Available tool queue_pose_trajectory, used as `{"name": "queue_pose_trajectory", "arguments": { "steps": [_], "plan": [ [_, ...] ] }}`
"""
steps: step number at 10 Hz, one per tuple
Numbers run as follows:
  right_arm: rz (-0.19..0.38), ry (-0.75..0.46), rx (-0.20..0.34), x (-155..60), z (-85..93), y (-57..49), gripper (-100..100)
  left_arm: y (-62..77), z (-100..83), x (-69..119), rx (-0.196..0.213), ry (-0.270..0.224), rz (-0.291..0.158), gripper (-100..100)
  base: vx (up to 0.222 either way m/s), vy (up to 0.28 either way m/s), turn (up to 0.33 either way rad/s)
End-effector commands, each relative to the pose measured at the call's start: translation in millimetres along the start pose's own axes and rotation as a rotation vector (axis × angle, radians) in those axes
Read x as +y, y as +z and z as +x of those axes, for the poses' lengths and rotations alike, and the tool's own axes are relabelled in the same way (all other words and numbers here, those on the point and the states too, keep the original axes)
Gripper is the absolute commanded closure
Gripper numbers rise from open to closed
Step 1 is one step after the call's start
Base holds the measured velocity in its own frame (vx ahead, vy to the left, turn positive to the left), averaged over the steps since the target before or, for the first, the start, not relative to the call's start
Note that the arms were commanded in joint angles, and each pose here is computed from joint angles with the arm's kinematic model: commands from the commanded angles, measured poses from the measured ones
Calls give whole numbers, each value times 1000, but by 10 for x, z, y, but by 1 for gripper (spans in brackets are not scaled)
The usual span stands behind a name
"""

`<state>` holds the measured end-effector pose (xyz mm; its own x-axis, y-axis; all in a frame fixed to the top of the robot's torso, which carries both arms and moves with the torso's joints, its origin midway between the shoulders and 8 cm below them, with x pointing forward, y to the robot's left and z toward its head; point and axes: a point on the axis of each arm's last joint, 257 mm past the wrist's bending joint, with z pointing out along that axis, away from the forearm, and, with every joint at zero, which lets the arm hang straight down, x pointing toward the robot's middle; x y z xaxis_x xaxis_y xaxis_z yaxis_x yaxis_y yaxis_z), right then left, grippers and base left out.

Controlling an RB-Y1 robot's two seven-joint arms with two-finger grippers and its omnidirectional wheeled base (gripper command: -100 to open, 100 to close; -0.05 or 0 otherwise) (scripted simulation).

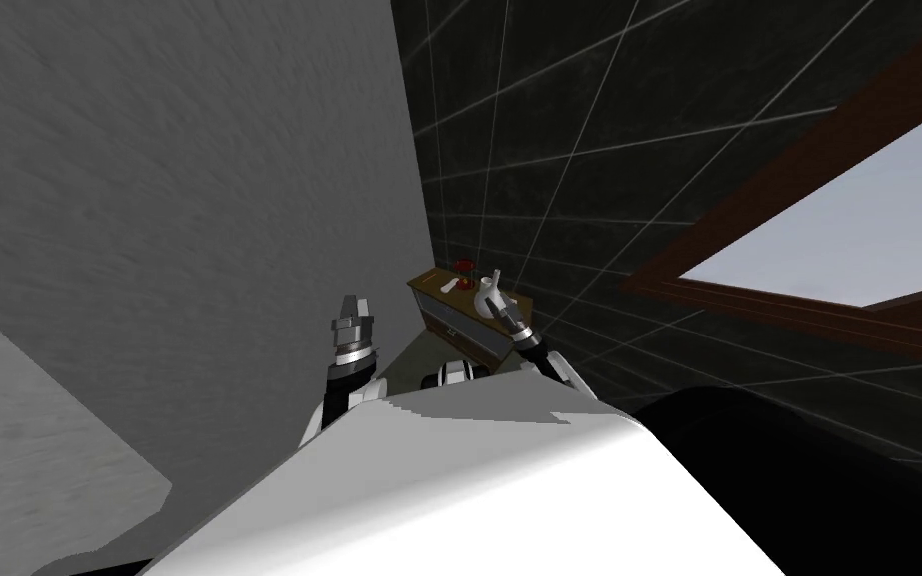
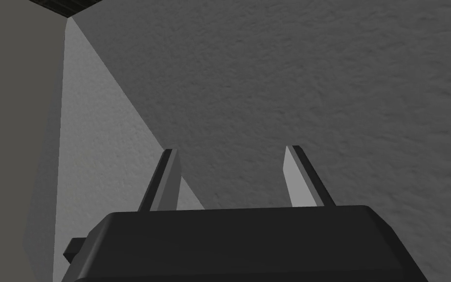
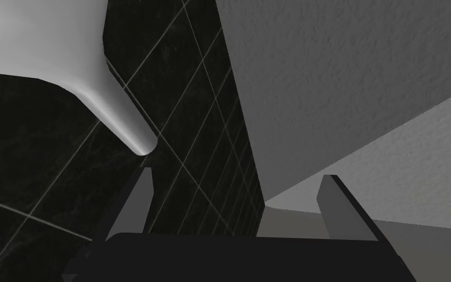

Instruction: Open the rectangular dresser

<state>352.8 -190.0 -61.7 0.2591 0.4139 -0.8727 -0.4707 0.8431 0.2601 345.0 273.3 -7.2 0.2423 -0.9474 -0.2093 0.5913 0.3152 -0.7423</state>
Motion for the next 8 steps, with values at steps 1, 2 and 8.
{"name": "queue_pose_trajectory", "arguments": {
  "steps": [1, 2, 8],
  "plan": [
    [-36, -122, 47, 82, 114, -39, -100, 0, 0, 0, 0, 0, 0, 0, 49, 56, -169],
    [-68, -195, 84, 136, 207, -81, -100, 0, 0, 0, 0, 0, 0, 0, 71, 84, -251],
    [-71, -222, 86, 140, 216, -82, -100, 1, 0, 0, 0, 0, 0, 0, 5, 5, -16]
  ]
}}
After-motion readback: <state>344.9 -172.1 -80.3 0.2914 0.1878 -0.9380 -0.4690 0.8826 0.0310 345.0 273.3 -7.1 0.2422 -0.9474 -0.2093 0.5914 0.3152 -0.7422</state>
